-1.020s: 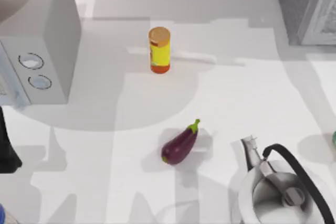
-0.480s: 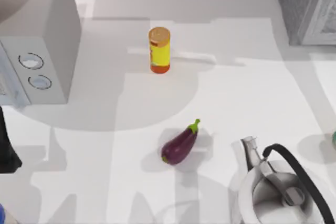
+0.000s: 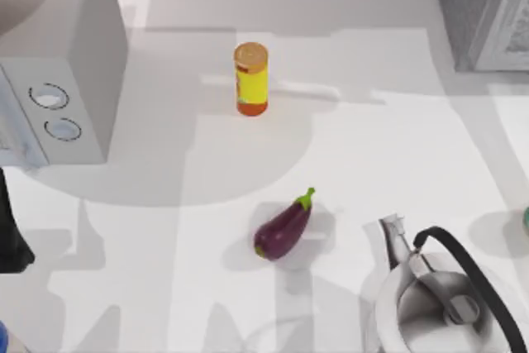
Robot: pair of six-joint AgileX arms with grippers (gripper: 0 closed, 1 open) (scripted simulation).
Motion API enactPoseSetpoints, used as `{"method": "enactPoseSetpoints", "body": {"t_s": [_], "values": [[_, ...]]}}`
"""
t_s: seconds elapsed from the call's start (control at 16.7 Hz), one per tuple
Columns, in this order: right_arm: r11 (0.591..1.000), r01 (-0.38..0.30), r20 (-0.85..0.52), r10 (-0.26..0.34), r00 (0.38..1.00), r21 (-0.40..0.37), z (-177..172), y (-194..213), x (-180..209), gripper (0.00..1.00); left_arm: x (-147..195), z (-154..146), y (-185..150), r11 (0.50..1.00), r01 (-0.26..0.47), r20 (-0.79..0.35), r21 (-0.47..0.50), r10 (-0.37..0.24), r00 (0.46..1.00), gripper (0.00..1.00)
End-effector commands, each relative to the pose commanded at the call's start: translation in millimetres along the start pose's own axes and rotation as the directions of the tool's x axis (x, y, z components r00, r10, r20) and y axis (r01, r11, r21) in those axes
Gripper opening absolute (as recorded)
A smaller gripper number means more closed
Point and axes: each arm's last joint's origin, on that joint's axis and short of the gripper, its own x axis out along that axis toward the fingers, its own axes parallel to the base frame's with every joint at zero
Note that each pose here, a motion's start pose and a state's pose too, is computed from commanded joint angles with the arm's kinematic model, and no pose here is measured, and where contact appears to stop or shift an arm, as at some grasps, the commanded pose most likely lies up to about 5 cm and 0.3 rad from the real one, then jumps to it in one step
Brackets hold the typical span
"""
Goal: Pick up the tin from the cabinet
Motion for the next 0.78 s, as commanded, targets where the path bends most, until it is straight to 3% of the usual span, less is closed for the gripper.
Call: {"method": "enactPoseSetpoints", "body": {"t_s": [0.3,0.78], "values": [[1.000,0.000,0.000,0.000,1.000,0.000,0.0,0.0,0.0,0.02,0.0,0.0,0.0,1.000,0.000,0.000,0.000,0.000,1.000,1.00],[1.000,0.000,0.000,0.000,1.000,0.000,0.0,0.0,0.0,0.00,0.0,0.0,0.0,1.000,0.000,0.000,0.000,0.000,1.000,1.00]]}}
